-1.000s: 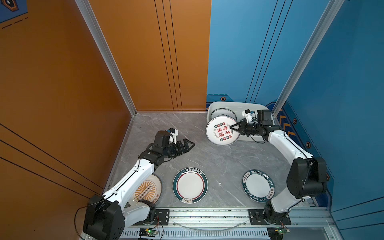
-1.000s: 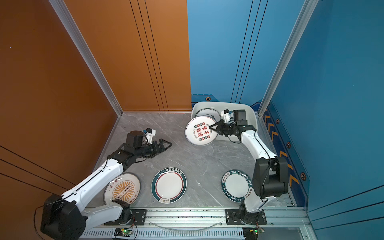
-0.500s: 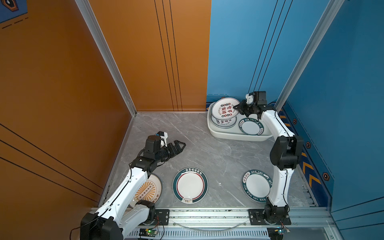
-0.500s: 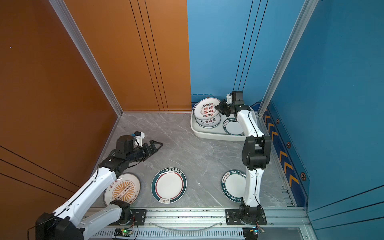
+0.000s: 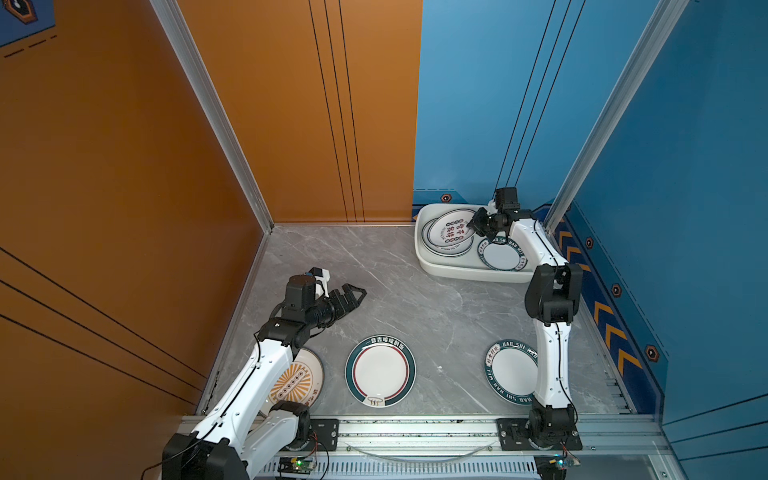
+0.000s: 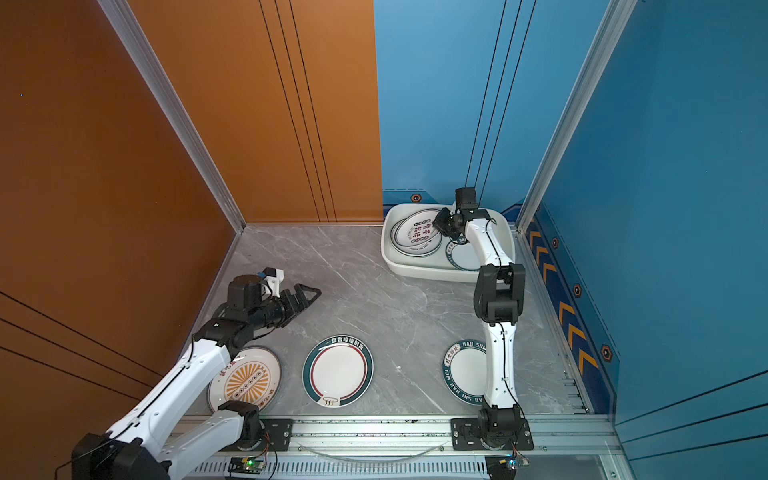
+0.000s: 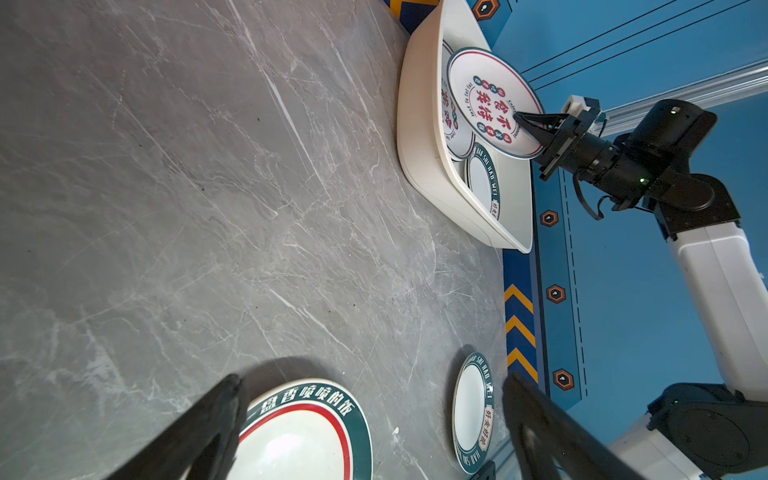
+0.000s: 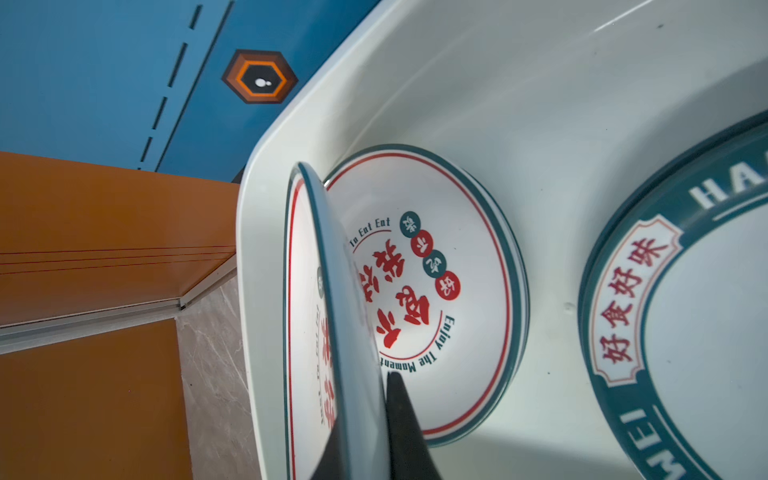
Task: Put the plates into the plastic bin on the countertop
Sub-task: 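Lower the red-text plate onto the red-text stack in the bin, open right gripper, then reach the left gripper to the green-rimmed plate while the right gripper withdraws, then pinch the green-rimmed plate rim with the left gripper, tilt it toward the right gripper, then grasp the plate rim with the right gripper while the left gripper holds it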
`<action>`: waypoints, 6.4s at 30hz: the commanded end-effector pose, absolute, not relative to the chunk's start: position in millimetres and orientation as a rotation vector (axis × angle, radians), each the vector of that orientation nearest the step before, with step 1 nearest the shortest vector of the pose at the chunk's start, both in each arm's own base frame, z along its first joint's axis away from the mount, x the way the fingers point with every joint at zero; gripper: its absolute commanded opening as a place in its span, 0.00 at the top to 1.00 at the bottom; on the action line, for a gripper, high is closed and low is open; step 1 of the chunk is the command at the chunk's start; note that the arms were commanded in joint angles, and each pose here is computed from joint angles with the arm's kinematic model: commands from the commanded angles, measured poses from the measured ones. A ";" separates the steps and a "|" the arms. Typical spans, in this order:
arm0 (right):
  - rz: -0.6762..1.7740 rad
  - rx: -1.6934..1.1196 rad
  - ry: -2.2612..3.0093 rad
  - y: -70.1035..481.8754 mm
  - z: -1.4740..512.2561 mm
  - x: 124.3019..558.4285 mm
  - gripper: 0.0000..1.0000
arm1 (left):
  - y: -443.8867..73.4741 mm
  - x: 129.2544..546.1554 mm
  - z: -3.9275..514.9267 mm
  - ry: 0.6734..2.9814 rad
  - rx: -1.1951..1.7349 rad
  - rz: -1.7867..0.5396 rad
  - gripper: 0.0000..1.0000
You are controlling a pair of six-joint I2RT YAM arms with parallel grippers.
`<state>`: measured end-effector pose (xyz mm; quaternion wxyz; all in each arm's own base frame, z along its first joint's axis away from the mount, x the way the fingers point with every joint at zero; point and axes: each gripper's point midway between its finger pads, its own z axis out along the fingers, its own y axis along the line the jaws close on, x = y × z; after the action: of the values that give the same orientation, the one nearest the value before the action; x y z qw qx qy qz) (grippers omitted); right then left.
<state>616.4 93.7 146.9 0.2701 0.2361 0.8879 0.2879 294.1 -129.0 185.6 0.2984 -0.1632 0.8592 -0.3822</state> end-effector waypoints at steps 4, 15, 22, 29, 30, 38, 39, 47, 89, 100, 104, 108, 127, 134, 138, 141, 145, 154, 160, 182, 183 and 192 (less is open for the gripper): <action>0.735 0.650 2.378 93.6 144.7 625.7 1.00 | -132.1 291.0 178.6 2.305 -0.414 -1.046 0.02; 0.676 0.653 2.463 96.7 104.7 622.1 1.00 | -130.4 283.6 177.0 2.306 -0.413 -1.060 0.02; 0.576 0.590 2.492 93.9 105.7 615.9 0.76 | -128.8 283.1 178.9 2.305 -0.410 -1.058 0.02; 0.478 0.527 2.510 87.7 114.9 610.7 0.61 | -130.4 283.1 178.8 2.308 -0.408 -1.070 0.02; 0.469 0.521 2.509 87.4 116.4 610.3 0.60 | -131.3 283.0 179.4 2.308 -0.403 -1.076 0.02; 0.391 0.493 2.539 89.6 110.6 605.6 0.56 | -140.1 281.5 180.4 2.324 -0.359 -1.099 0.02; 0.382 0.492 2.544 90.1 108.5 604.9 0.56 | -140.6 281.2 180.2 2.325 -0.357 -1.100 0.02; 0.304 0.493 2.565 85.8 99.2 602.0 0.55 | -142.4 280.1 178.6 2.335 -0.346 -1.102 0.02; 0.553 0.510 2.316 17.3 236.1 421.2 0.51 | -426.7 217.4 131.9 2.611 0.813 -1.170 0.06; 0.565 0.561 2.301 1.9 220.9 370.3 0.51 | -488.4 206.0 84.8 2.665 0.834 -1.204 0.13; 0.555 0.601 2.282 -8.4 218.4 357.2 0.51 | -501.4 204.2 72.6 2.683 0.837 -1.202 0.20; 0.565 0.623 2.266 -13.0 218.5 349.5 0.51 | -508.5 200.9 60.6 2.717 0.854 -1.198 0.31; 0.603 0.647 2.265 -10.7 209.2 344.0 0.51 | -525.5 187.3 26.1 2.819 0.856 -1.172 0.64; 0.602 0.647 2.268 -10.6 207.6 342.8 0.51 | -525.4 189.3 14.0 2.842 0.843 -1.153 0.73; 0.608 0.647 2.269 -10.0 207.4 342.9 0.50 | -525.7 191.7 9.4 2.852 0.838 -1.160 0.79; 0.603 0.647 2.270 -10.7 207.0 342.8 0.51 | -527.9 193.7 9.7 2.847 0.836 -1.173 0.82; 0.598 0.650 2.275 -11.2 204.2 340.3 0.51 | -529.5 197.3 10.3 2.848 0.825 -1.195 0.90; 0.602 0.642 2.277 -10.0 203.5 339.1 0.50 | -511.7 219.5 19.7 2.838 0.739 -1.195 1.00; 0.740 0.575 2.217 5.7 213.7 348.8 0.46 | -480.2 248.1 52.9 2.759 0.616 -1.267 1.00; 1.154 0.304 2.172 82.9 211.6 380.6 0.21 | -296.1 305.9 166.4 2.515 0.198 -1.353 1.00; 1.187 0.271 2.172 91.1 211.2 380.8 0.21 | -290.3 308.2 170.3 2.503 0.185 -1.356 1.00; 1.373 0.041 2.247 159.4 190.8 371.4 0.23 | -262.9 314.4 188.1 2.448 0.109 -1.397 1.00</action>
<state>376.1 139.0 185.8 0.2591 0.0576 0.8373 0.4779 320.9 -262.8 168.6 0.1556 0.0198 0.8723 -0.4631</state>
